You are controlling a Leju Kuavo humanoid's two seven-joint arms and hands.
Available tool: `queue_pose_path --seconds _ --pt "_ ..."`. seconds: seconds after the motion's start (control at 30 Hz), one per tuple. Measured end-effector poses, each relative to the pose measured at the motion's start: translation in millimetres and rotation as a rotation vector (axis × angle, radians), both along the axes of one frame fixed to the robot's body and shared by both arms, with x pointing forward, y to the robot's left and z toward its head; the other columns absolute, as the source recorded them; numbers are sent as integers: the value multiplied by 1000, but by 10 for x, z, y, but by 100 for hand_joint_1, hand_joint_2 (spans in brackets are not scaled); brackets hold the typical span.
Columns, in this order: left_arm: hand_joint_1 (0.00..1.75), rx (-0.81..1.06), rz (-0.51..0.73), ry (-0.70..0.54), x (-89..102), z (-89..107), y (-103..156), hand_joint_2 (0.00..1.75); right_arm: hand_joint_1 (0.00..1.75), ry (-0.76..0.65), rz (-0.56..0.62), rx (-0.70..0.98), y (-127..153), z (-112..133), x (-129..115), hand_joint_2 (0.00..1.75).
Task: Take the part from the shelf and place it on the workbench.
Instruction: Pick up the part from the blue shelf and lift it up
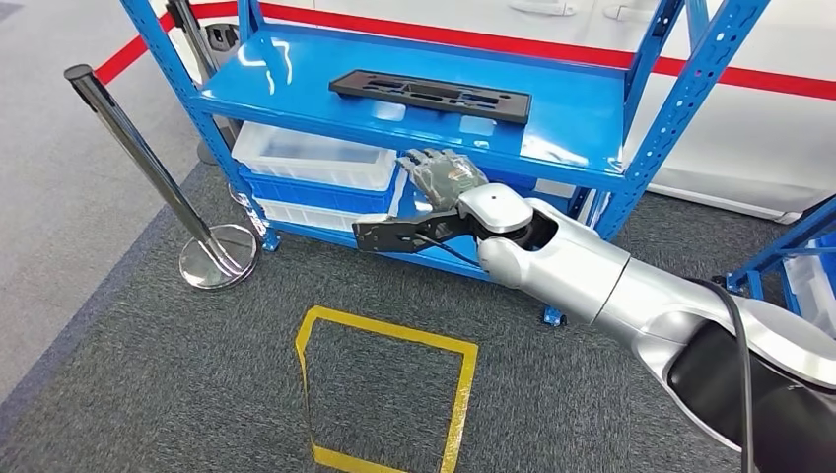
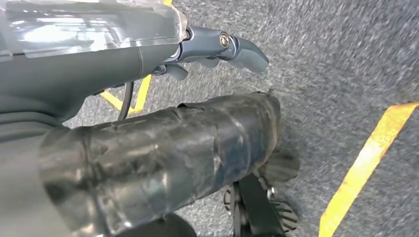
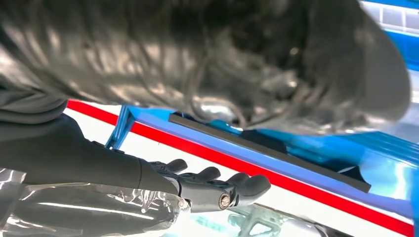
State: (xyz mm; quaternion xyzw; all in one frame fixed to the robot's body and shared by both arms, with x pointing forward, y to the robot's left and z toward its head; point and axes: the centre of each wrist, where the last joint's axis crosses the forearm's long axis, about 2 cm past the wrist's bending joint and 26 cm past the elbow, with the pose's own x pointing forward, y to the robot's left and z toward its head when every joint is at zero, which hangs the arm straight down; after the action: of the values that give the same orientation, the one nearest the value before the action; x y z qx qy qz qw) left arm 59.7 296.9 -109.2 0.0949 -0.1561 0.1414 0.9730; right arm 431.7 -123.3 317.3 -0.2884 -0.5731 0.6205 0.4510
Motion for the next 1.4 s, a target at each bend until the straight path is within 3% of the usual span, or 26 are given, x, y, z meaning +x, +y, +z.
queue_pose_path --seconds 1.4 --pt "0 28 -18 13 -11 0 70 0 0 -19 -11 -21 -32 17 19 0"
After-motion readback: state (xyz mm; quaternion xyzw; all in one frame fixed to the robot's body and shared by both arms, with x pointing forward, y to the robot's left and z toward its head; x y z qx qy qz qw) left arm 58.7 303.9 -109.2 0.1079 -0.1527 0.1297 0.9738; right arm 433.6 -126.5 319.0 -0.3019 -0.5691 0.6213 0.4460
